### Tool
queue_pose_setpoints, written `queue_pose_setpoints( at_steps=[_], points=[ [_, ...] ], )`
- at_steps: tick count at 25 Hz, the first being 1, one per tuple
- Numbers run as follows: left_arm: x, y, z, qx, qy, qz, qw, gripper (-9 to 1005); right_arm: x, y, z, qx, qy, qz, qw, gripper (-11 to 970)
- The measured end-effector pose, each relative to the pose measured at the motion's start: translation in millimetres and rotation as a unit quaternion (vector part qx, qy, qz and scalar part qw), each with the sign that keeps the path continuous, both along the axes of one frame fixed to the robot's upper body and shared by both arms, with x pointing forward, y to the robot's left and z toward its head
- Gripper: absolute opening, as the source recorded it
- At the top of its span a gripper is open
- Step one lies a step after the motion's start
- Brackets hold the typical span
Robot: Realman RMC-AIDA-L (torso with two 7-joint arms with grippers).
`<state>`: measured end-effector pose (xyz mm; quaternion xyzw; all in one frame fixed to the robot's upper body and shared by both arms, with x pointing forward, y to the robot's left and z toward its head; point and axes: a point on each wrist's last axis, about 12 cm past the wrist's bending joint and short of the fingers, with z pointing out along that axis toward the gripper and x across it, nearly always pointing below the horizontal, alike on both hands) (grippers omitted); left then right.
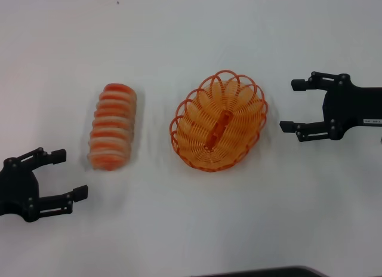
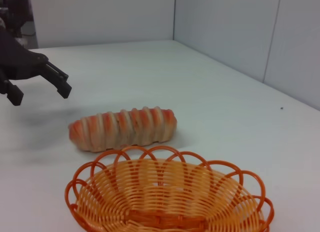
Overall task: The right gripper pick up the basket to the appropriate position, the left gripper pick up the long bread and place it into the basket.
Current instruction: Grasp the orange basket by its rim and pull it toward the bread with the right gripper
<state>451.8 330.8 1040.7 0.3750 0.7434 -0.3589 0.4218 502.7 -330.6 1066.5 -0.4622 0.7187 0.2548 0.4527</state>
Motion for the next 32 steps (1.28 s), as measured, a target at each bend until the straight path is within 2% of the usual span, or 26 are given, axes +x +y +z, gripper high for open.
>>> queue_pose_setpoints(
  at_steps=[10,13,15,20,24,28,32],
  points=[
    [-0.9,3,-1.4,0.006,0.002,0.007,1.000,932,0.0,1,-1.4,-0.003,0.007,-0.001,1.000,924],
    [-1.3,2,-1.9,0.005,0.003,0.007,1.000,932,2.0,-1,-0.6,0.008,0.019,-0.021,1.000,923],
    [-1.7,2,-2.2,0.003,0.004,0.009,1.000,932,7.9,0,3.0,0.032,0.049,-0.048,0.997,922],
    [-2.0,3,-2.5,0.003,0.004,0.012,1.000,933,39.3,13,25.0,0.083,0.173,-0.106,0.976,920],
    [-2.2,2,-2.7,0.002,0.005,0.011,1.000,933,68.9,31,46.3,0.042,0.259,-0.133,0.956,918],
    [-3.1,1,-2.7,-0.001,0.006,0.008,1.000,933,95.1,51,65.0,-0.026,0.278,-0.155,0.948,917],
    [-4.0,0,-3.5,-0.003,0.009,0.007,1.000,932,113.9,73,78.2,-0.097,0.271,-0.163,0.944,916]
  ],
)
